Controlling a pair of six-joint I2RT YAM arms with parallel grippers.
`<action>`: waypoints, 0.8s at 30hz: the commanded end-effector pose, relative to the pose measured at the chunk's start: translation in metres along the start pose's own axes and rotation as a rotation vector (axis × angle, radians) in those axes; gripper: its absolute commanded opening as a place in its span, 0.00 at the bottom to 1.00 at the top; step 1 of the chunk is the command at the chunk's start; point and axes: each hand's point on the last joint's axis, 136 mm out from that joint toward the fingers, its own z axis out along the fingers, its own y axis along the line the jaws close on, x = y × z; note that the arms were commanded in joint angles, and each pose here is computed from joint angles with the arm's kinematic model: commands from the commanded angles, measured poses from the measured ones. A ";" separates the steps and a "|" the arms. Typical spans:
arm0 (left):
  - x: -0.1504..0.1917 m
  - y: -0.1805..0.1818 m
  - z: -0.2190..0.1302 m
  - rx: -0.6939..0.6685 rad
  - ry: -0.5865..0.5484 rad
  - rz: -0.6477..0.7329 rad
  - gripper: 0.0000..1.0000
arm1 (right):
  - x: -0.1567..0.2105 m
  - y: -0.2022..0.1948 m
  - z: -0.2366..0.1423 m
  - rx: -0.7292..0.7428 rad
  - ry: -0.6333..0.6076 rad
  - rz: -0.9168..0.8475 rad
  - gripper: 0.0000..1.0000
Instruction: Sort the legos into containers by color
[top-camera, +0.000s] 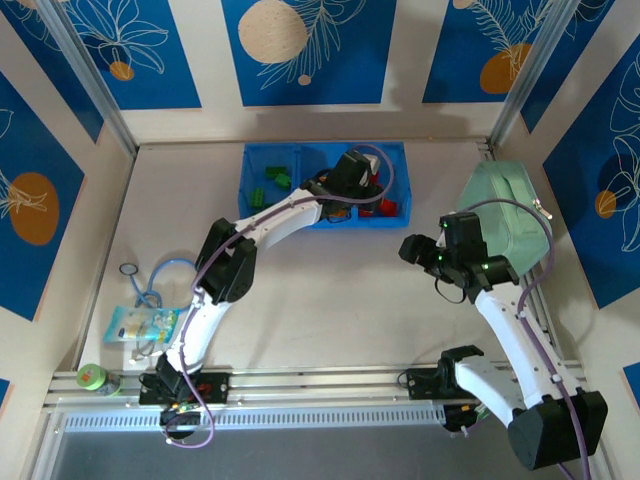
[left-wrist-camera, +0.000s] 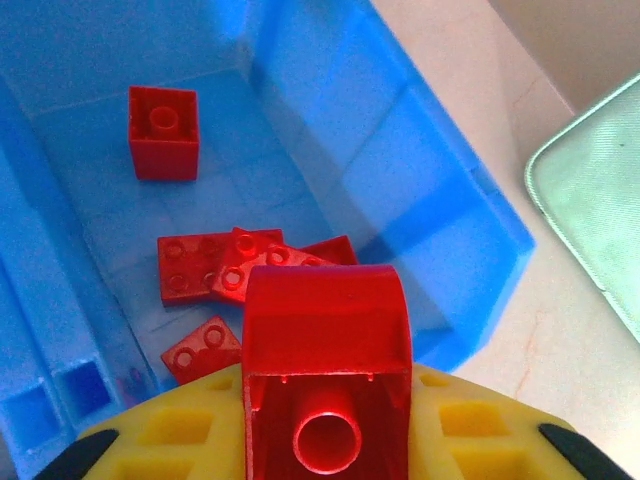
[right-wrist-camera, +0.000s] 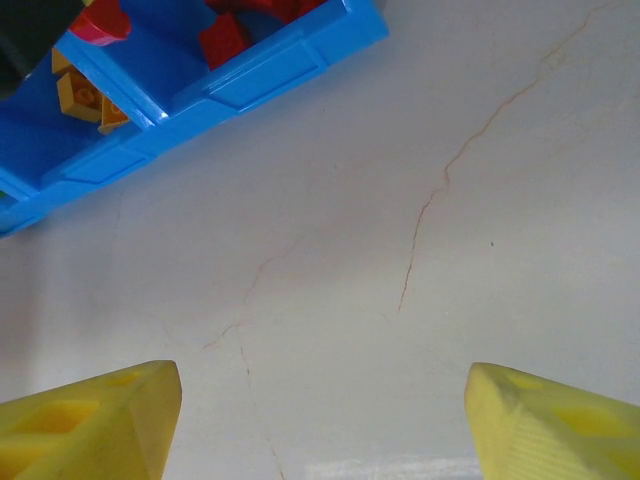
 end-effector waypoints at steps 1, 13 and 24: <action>-0.016 0.002 0.005 0.045 -0.040 0.006 0.29 | 0.006 0.002 -0.007 -0.026 0.011 -0.002 0.75; -0.031 0.008 0.019 0.084 -0.100 0.030 0.31 | 0.005 0.004 -0.018 -0.049 -0.006 -0.005 0.75; -0.048 0.017 0.024 0.060 -0.121 0.060 0.46 | 0.005 0.007 -0.020 -0.063 -0.005 -0.002 0.75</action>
